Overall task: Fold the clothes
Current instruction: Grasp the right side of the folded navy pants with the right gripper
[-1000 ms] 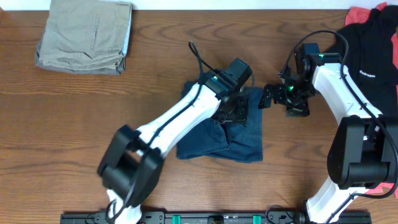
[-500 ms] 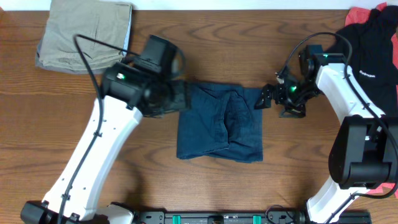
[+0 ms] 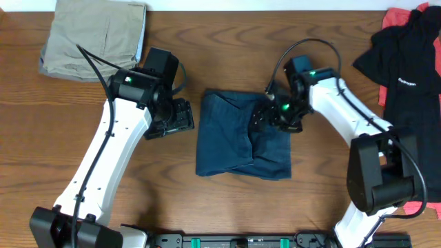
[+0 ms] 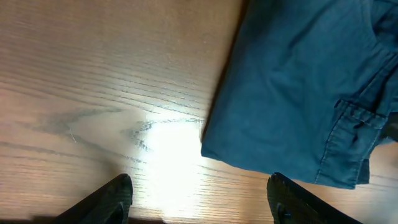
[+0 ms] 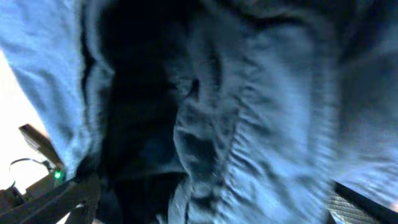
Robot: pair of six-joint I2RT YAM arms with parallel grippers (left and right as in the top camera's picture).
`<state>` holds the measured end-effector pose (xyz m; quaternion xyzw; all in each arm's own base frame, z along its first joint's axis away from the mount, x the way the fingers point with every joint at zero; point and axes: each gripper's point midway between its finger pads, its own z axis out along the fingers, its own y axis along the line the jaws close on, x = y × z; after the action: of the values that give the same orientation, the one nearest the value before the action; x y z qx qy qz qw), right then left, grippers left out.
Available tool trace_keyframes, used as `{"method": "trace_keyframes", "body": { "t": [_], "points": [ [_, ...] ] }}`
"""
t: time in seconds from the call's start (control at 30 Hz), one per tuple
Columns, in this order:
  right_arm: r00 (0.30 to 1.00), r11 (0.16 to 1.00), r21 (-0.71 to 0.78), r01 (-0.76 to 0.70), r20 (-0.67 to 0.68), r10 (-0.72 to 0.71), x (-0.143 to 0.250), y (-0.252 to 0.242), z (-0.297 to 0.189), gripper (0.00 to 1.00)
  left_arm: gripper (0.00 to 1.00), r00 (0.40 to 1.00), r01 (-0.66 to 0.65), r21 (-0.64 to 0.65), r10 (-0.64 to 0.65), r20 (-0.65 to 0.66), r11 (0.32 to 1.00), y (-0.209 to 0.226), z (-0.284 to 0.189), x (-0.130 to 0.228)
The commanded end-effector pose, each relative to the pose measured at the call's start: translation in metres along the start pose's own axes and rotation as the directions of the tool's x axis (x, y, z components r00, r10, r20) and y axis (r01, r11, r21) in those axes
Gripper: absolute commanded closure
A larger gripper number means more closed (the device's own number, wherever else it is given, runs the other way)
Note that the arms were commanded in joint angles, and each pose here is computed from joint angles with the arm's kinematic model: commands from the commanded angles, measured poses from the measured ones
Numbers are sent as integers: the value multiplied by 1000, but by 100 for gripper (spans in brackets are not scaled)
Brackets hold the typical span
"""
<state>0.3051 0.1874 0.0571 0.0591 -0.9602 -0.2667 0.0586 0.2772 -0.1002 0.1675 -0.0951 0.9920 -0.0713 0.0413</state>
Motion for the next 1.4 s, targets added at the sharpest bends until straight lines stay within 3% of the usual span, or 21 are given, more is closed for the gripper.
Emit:
{"method": "trace_keyframes", "body": {
  "t": [0.0,0.43,0.77,1.27,1.37],
  "points": [
    [999,999,19,-51,-13,51,7,2,10,1,30,1000,-18,-16,18,-4,1000,4,2,0],
    [998,998,-7,-59,-34,58,14,2,17,1,29,1000,-19,-13,19,2,1000,3,2,-1],
    [998,956,-289,-48,-54,34,18,5,-22,1,29,1000,-19,-12,19,3,1000,3,2,-2],
    [994,933,-348,87,-27,-103,17,42,-8,1,29,1000,-20,-6,20,15,1000,1,2,-5],
    [995,951,-301,77,-36,-92,17,43,1,1,29,1000,-20,-6,20,16,1000,1,2,-5]
  ]
}}
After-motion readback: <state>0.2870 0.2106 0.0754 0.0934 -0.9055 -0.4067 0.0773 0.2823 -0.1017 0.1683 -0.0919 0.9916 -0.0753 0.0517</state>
